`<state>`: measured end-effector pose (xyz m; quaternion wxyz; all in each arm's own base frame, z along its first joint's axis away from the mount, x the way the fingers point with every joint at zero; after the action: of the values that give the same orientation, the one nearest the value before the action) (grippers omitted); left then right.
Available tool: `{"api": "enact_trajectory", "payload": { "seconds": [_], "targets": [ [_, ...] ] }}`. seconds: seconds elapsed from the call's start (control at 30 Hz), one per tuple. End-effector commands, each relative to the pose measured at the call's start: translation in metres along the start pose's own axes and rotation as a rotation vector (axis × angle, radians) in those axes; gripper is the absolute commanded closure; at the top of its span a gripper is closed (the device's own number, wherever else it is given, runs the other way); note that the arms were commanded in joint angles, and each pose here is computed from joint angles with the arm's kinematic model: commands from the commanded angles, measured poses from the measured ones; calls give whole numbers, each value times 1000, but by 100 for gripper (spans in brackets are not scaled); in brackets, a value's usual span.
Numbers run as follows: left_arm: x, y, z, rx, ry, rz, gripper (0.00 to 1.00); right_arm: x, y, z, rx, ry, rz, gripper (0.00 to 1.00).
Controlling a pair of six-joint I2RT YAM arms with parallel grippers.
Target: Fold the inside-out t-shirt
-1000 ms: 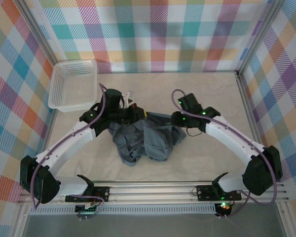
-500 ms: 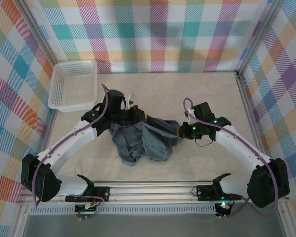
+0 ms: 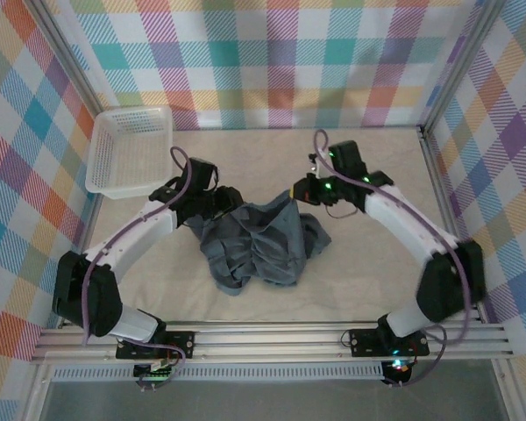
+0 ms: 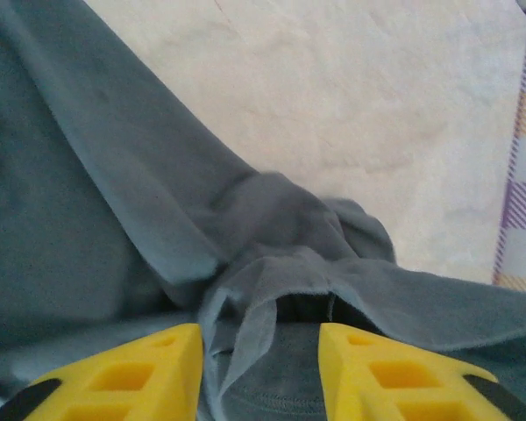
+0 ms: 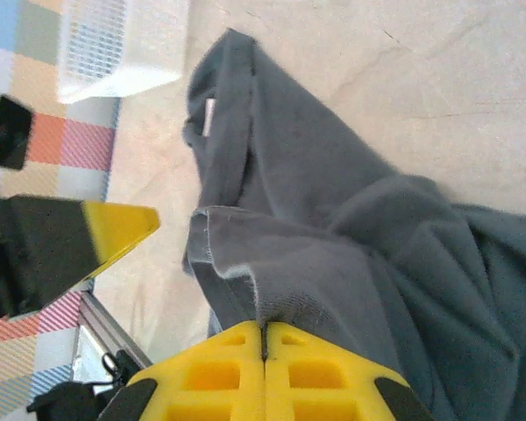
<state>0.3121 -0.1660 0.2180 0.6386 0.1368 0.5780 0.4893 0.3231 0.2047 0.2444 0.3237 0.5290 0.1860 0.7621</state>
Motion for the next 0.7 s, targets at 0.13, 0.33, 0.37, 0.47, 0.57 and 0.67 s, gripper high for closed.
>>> {"api": "enact_trajectory", "payload": {
  "seconds": [0.13,0.33,0.37,0.47,0.57,0.67],
  "targets": [
    [7,-6,8,16,-47,-18,46,-23,-37,26,94,-10,-108,72],
    [-2,-2,-8,62,-108,-130,40,-10,-4,31,5,115,-154,65],
    [-9,-1,-12,68,-137,-166,39,-9,2,27,-28,141,-148,65],
    [-37,-2,-18,80,-290,-162,38,-23,11,8,-122,175,-189,64],
    [-62,-20,-22,99,-515,-33,36,-28,10,-10,-111,203,-147,61],
    [-77,-49,-25,143,-703,26,35,-32,2,-22,-12,181,-119,60]
  ]
}}
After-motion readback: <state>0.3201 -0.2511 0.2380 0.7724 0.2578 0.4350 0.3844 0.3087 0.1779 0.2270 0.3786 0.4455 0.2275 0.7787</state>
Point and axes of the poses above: each hand's point on the last joint's axis, 136 mm out from that joint toward the fingers, its own y axis back along the fingers, its own x axis along the line the jaws close on, z = x × y, the point moved 7 cm from there along y, back along the fingers
